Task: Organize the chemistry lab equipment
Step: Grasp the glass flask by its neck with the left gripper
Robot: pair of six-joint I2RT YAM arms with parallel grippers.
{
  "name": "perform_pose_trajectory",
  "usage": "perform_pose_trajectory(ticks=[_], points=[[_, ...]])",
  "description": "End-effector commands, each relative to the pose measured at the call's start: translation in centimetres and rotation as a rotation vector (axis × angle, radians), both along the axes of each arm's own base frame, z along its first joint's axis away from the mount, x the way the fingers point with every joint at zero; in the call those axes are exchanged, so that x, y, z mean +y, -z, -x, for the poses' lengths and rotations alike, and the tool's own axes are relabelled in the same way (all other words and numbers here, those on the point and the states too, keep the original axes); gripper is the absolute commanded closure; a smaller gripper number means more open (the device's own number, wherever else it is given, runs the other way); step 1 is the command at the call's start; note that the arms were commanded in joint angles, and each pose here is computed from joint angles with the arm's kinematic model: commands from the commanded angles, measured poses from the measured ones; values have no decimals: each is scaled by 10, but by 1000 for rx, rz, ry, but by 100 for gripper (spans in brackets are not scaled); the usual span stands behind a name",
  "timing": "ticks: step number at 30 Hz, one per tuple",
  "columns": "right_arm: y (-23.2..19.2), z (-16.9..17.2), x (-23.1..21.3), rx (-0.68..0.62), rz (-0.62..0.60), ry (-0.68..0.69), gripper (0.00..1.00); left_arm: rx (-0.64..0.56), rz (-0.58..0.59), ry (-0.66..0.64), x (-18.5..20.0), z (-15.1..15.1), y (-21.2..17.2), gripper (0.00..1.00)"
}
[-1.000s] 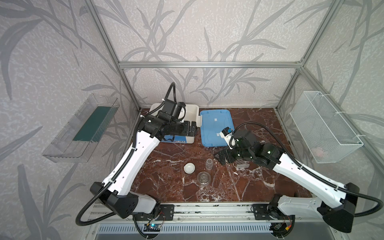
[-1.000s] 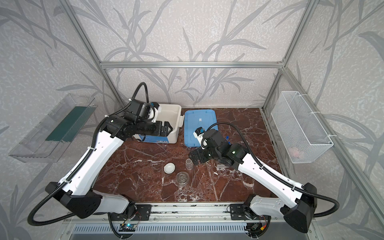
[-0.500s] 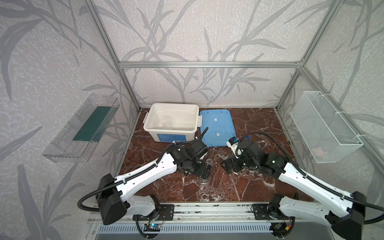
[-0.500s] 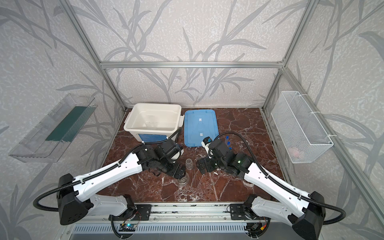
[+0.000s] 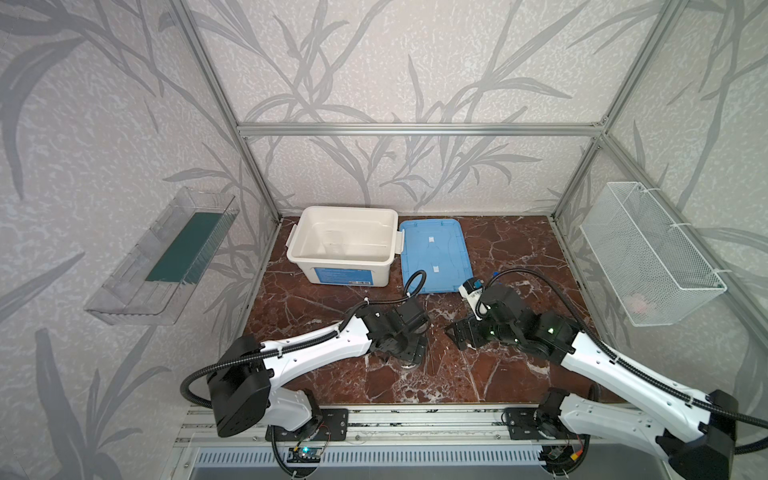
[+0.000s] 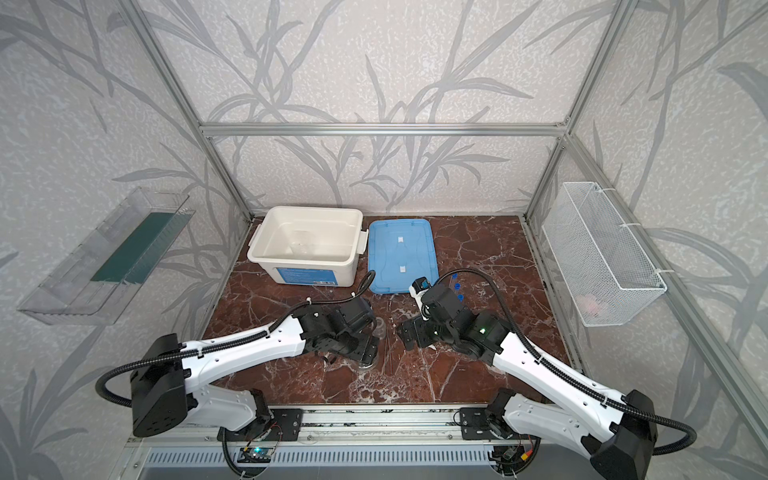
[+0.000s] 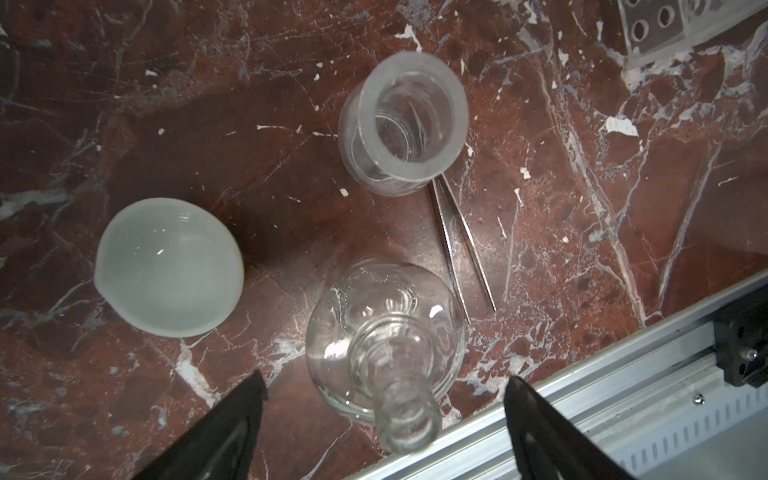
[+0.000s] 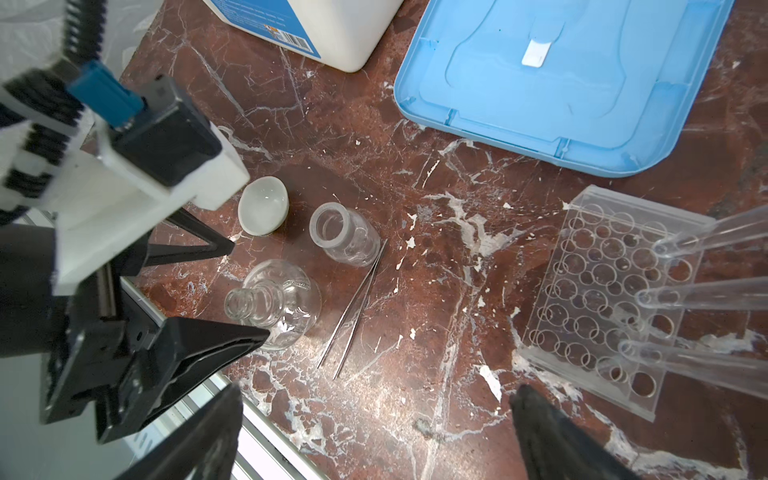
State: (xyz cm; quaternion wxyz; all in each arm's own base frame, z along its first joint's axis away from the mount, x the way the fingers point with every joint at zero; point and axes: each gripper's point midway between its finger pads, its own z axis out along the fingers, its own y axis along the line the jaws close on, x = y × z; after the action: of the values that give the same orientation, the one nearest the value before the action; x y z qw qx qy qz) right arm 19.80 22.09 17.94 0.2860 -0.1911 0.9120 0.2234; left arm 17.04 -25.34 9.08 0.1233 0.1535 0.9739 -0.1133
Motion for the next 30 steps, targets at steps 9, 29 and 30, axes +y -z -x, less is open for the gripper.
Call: perform_pose_trajectory(ticks=[9,29,30], points=[[6,-5,-2,-10,-2,31,1,-2,-34,-46,-3,-1,24,12],[15,-6,-4,-5,21,38,1,-4,-153,-25,1,3,44,13],[15,-6,-4,-3,22,37,1,-4,-150,-27,1,3,45,13]])
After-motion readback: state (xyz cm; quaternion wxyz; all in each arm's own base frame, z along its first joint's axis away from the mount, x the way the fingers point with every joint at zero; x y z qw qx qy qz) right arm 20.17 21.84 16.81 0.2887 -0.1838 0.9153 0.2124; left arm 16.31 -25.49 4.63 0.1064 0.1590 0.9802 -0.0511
